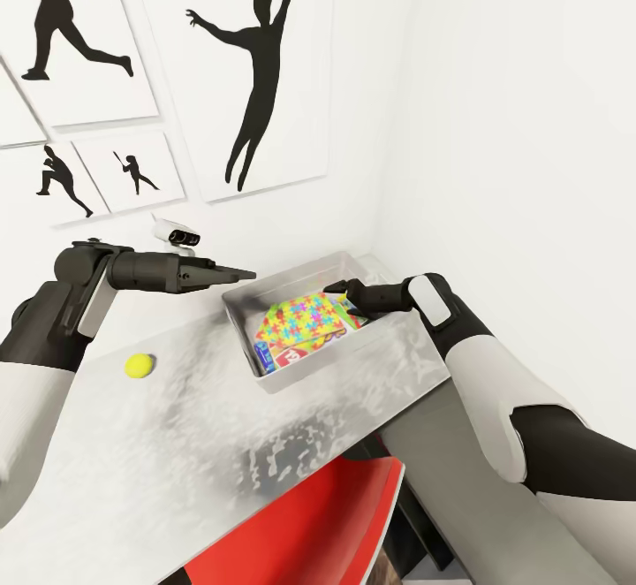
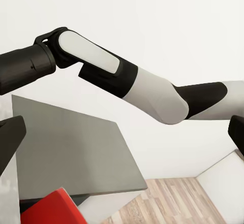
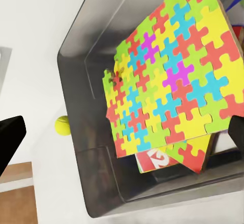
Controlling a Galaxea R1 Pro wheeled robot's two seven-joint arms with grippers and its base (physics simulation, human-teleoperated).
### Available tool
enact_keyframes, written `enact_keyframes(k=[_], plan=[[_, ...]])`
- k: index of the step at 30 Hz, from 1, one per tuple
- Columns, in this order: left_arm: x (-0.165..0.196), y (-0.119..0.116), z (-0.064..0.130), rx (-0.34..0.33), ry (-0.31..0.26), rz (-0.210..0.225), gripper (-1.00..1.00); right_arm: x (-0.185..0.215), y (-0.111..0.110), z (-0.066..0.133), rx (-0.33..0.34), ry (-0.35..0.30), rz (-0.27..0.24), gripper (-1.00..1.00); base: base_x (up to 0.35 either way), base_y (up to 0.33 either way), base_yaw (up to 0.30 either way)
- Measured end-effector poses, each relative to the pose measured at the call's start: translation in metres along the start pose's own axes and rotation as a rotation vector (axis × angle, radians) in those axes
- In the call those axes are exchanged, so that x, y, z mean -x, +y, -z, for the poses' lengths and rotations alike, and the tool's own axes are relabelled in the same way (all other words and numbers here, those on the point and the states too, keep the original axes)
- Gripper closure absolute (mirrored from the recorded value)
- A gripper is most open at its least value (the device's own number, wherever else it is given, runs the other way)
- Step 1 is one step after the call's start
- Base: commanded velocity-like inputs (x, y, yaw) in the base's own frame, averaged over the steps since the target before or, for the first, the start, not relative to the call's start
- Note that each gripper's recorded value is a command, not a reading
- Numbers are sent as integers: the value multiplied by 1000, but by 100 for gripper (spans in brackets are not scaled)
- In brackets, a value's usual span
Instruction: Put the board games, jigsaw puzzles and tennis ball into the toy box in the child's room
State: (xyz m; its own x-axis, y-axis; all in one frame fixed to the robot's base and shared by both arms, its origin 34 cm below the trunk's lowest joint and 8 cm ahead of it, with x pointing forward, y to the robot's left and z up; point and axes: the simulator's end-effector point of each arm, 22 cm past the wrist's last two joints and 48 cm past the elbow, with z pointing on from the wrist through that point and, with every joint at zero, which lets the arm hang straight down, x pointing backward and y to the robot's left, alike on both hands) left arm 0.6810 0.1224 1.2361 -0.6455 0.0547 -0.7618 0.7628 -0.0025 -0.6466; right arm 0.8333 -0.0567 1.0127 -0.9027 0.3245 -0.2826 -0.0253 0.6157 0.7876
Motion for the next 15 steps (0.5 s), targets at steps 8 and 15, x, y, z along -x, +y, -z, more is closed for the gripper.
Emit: enact_keyframes(k=[8,15], plan=[[0,0,0,0,0,0,-100,0,0,0,1,-1,0,-100,0,0,0],[0,1,3,8,0,1,-100,3,3,2,11,-11,6,-100,0,0,0]])
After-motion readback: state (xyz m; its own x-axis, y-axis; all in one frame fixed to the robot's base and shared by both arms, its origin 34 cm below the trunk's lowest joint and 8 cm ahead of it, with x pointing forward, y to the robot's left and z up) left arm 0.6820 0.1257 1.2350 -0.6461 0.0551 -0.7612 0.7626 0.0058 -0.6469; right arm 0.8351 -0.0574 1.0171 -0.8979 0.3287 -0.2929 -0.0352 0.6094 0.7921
